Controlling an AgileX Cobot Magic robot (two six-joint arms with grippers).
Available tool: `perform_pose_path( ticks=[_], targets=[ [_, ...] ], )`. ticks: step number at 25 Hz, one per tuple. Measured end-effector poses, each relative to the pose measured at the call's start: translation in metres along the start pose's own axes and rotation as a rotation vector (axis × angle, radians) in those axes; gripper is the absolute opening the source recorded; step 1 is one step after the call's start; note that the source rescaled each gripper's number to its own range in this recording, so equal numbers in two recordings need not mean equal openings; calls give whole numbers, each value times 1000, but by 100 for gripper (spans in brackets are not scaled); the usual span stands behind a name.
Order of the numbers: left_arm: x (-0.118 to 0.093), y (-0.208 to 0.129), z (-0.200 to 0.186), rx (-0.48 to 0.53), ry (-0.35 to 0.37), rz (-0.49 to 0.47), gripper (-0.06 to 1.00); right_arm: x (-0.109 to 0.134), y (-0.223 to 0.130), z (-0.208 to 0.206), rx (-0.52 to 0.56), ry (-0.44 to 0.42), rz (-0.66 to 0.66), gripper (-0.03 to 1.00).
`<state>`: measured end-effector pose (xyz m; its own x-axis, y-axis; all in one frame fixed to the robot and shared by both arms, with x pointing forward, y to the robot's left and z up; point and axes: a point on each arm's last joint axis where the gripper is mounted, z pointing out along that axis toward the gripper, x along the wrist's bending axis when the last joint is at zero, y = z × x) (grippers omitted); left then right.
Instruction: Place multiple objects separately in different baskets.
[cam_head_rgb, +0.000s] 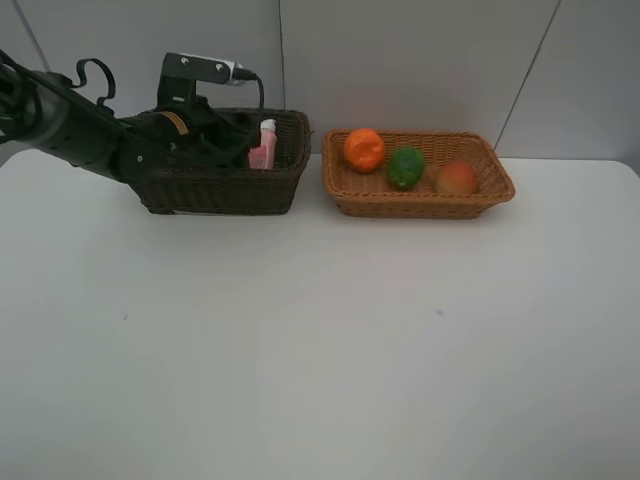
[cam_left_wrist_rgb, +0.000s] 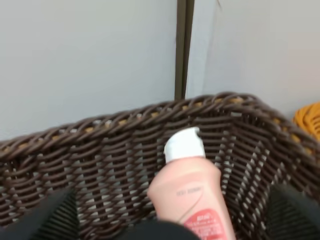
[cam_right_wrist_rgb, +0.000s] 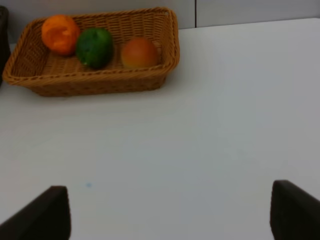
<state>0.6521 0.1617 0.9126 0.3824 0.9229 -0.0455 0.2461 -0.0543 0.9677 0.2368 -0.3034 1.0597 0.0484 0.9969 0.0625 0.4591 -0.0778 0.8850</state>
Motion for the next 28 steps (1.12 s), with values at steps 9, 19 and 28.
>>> perform_pose_path(
  ticks=[9,19,28],
  targets=[
    [-1,53,-28,51,31,9,100,0,0,0,0,0,0,70],
    [12,97,-102,436,167,-55,100,0,0,0,0,0,0,70],
    [27,108,-197,657,250,-102,100,0,0,0,0,0,0,70]
  ],
)
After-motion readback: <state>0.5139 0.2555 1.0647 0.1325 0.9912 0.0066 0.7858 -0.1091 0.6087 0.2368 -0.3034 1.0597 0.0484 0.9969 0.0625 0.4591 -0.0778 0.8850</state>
